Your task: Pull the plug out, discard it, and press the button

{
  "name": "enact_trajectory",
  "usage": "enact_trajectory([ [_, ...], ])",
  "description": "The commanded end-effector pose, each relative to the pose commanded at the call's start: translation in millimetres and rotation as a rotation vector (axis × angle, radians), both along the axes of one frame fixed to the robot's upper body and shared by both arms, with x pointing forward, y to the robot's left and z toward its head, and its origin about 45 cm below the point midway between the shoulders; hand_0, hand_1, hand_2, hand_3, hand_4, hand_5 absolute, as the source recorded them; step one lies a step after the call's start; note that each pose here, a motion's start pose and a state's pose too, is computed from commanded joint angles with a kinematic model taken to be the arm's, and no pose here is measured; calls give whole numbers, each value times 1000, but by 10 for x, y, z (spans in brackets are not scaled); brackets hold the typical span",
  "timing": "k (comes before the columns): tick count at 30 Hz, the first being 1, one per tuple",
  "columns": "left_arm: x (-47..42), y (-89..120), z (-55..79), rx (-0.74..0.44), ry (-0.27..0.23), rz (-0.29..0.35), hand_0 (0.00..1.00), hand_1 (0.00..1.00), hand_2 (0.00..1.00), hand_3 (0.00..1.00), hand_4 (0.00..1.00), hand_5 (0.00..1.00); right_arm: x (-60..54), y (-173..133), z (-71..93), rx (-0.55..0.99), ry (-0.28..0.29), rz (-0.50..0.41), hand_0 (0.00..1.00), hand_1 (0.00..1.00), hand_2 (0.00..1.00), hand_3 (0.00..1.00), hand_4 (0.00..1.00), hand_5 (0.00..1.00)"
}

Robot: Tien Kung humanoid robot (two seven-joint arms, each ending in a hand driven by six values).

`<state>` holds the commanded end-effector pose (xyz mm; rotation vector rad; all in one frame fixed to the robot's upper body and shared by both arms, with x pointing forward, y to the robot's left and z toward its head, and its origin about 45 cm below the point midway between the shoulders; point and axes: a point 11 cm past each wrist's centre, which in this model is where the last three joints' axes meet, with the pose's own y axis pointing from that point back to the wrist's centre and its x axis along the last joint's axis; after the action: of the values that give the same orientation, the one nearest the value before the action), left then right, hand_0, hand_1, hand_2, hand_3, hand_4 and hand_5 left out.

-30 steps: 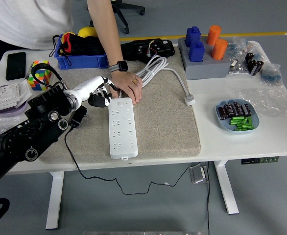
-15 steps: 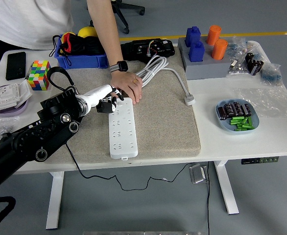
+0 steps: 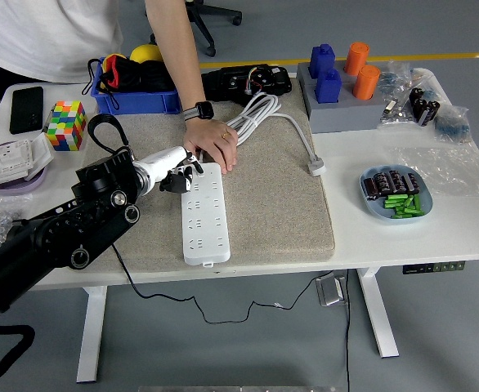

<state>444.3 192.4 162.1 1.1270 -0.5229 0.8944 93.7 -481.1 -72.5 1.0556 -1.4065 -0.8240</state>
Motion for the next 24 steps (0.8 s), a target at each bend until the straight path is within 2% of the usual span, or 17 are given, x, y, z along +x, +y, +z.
enact_trajectory([
  [12,-25,-66,-51,26,11,-27,115,115,157,716,2,2,7,-6,4,-2,-4,-5,747,700,710,723,776,635],
  [21,-15,-67,3,18,-10,-27,110,113,156,714,2,2,-12,-1,-3,0,-1,-7,746,700,710,723,776,634],
  [24,-27,-64,-39,33,2,-30,110,113,156,714,2,2,-15,-1,-4,0,0,-6,746,700,710,723,776,634],
])
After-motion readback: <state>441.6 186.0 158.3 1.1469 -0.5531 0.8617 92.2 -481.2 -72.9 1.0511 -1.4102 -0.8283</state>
